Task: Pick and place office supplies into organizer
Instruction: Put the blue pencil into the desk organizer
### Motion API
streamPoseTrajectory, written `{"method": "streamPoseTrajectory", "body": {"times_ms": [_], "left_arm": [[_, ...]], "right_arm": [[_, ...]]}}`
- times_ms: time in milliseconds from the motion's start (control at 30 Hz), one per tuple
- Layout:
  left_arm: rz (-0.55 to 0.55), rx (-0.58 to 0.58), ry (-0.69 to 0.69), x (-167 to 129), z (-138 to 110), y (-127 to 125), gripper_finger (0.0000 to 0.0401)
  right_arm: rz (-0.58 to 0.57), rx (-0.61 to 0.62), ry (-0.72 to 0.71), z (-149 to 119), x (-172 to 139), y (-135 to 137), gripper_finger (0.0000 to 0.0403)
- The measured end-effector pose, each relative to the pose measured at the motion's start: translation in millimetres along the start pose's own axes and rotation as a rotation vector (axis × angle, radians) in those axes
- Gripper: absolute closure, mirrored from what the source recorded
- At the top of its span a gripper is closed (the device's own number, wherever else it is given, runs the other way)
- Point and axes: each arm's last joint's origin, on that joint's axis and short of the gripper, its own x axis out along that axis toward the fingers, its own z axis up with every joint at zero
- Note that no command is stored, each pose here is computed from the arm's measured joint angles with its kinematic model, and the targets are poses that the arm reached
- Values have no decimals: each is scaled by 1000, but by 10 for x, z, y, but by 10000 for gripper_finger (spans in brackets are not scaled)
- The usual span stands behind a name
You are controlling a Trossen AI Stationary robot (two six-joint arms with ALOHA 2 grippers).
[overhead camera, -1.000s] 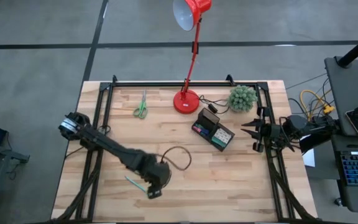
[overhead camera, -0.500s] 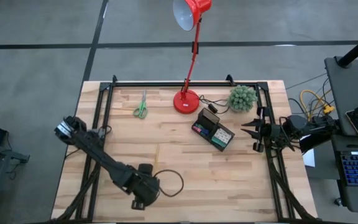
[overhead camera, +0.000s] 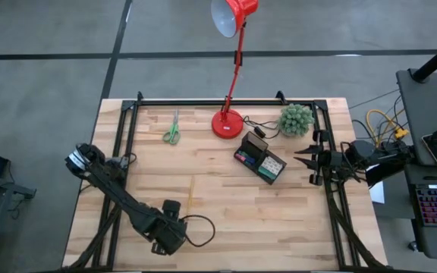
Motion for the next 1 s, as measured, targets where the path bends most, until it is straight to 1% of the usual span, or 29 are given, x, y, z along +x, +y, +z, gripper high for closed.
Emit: {"method": "streamPoseTrajectory", "body": {"times_ms": [67, 267, 367, 533, 733, 1000], "left_arm": [[17, 32, 9, 52, -7, -3, 159], [39, 55, 64, 256, -9, -31, 159], [38, 56, 76, 289, -7, -37, 159], [35, 106, 76, 299, -4, -40, 159], [7, 214, 70, 311, 24, -24, 159], [-52, 179, 88, 333, 73, 56, 159]], "right_arm": [[0, 0, 0, 0, 0, 0, 346], [1, -1, 2, -2, 0, 1, 346], [1, -1, 2, -2, 0, 1, 346], [1, -8, 1, -1, 0, 1, 346], [0, -9, 0, 0, 0, 0, 346], [0, -9, 0, 0, 0, 0, 346]]}}
